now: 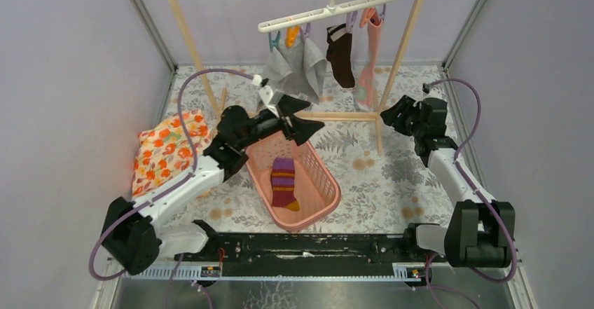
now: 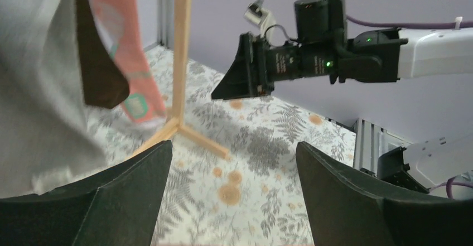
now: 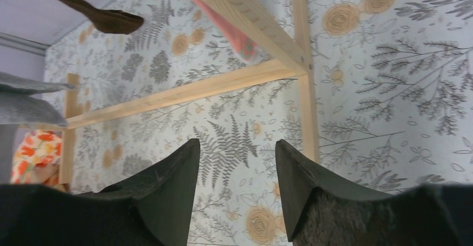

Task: Clip the socks to the hanger
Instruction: Open the clamp at the hanger.

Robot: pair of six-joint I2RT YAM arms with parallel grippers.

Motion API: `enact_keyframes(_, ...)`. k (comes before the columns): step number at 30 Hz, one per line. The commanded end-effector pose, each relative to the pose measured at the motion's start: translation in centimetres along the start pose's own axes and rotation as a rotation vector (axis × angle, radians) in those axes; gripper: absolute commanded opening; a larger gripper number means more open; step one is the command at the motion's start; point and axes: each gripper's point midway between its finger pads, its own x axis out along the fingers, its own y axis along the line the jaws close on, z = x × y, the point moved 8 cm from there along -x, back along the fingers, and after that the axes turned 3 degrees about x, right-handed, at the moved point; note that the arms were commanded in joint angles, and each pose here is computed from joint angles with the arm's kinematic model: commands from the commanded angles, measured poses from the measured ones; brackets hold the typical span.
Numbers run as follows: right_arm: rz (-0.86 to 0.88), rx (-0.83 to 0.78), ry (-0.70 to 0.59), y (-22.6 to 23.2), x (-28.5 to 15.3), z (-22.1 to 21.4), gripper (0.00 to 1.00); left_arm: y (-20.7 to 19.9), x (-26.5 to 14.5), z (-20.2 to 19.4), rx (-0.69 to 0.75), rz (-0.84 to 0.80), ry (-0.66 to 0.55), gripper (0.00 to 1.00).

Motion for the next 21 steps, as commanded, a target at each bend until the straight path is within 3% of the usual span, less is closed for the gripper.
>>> enact_keyframes(1,0.165,0.043,-0.099,3.4,-1.5,2.5,0.58,0.1,4.7,3.9,0.158,-0.095,-0.098,0.89)
enact_keyframes(10,0.274,0.016,-0.193,5.9,-3.8,4.9,0.57,6.2,16.1,4.2,0.201,0.010,-0.203,0.91)
enact_keyframes(13,0.269,-0.008,-0.201,6.0,-4.1,5.1,0.56,8.2,18.6,3.3,0.220,0.061,-0.269,0.92)
enact_keyframes(21,0.266,-0.042,-0.194,5.7,-4.1,4.7,0.56,11.4,23.1,2.1,0.240,0.128,-0.298,0.94)
